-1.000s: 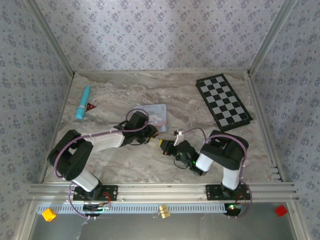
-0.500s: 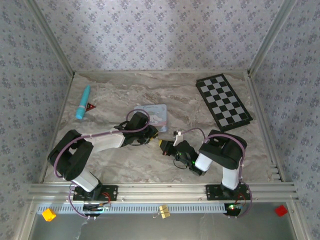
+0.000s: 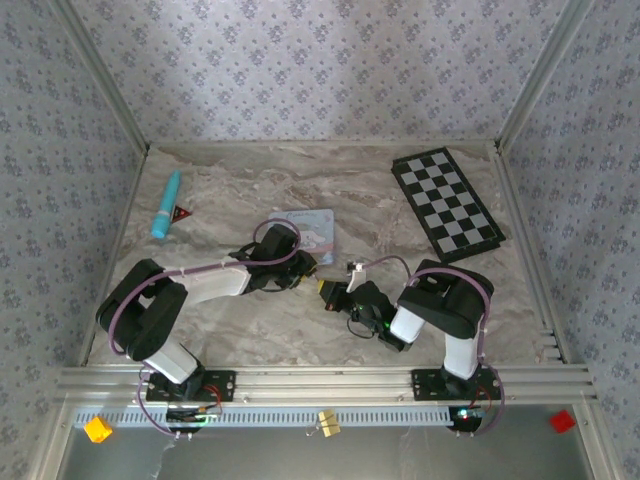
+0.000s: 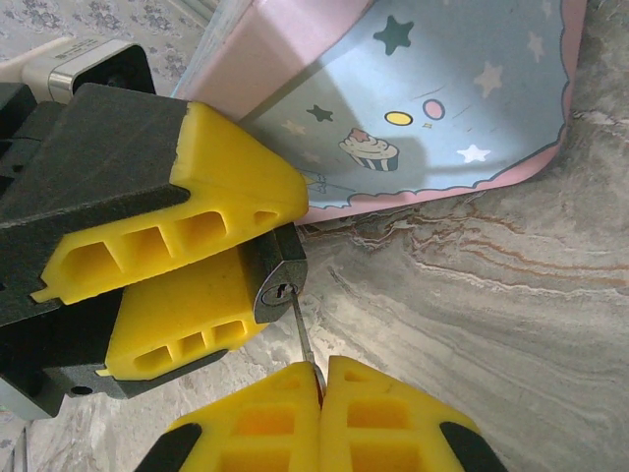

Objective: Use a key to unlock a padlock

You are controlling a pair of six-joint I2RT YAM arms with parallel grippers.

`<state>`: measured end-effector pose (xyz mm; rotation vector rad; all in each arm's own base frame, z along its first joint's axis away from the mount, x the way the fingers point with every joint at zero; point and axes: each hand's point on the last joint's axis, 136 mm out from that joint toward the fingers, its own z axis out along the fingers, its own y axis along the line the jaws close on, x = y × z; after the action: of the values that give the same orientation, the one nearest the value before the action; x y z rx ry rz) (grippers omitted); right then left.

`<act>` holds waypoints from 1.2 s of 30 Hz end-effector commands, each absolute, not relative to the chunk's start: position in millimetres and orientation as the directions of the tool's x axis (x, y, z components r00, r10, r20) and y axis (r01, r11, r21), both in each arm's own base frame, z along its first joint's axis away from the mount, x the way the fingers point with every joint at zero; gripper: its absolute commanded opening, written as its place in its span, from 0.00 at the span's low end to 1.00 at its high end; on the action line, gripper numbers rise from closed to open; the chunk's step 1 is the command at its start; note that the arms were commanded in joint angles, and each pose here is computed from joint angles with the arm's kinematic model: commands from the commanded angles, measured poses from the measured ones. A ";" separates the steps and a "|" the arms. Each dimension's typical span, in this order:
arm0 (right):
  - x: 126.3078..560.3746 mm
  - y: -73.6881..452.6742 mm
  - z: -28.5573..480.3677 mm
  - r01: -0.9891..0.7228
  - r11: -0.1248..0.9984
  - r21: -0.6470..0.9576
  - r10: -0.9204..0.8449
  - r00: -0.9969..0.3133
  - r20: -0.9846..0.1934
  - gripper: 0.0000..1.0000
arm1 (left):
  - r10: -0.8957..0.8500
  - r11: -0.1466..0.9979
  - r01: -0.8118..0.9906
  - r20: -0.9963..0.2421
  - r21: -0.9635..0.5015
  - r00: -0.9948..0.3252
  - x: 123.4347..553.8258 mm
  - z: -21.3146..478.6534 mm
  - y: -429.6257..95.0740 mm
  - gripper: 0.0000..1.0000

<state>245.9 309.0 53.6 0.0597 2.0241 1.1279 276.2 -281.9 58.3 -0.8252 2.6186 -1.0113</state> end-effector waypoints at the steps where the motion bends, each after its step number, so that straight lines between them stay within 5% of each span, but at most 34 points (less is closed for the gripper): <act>1: 249.9 307.5 63.1 -0.321 0.585 0.745 0.432 -0.654 -0.621 0.00 | -0.569 0.623 -0.466 0.044 -0.628 -0.821 264.3 47.0 -279.6 0.13; 36: 252.0 305.7 69.8 -0.327 0.583 0.744 0.440 -0.642 -0.628 0.00 | -0.562 0.631 -0.466 0.048 -0.621 -0.826 260.0 44.1 -279.3 0.12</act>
<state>246.1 308.9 58.3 0.0612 2.0099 1.1377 275.9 -282.1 57.8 -0.8220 2.6197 -1.0079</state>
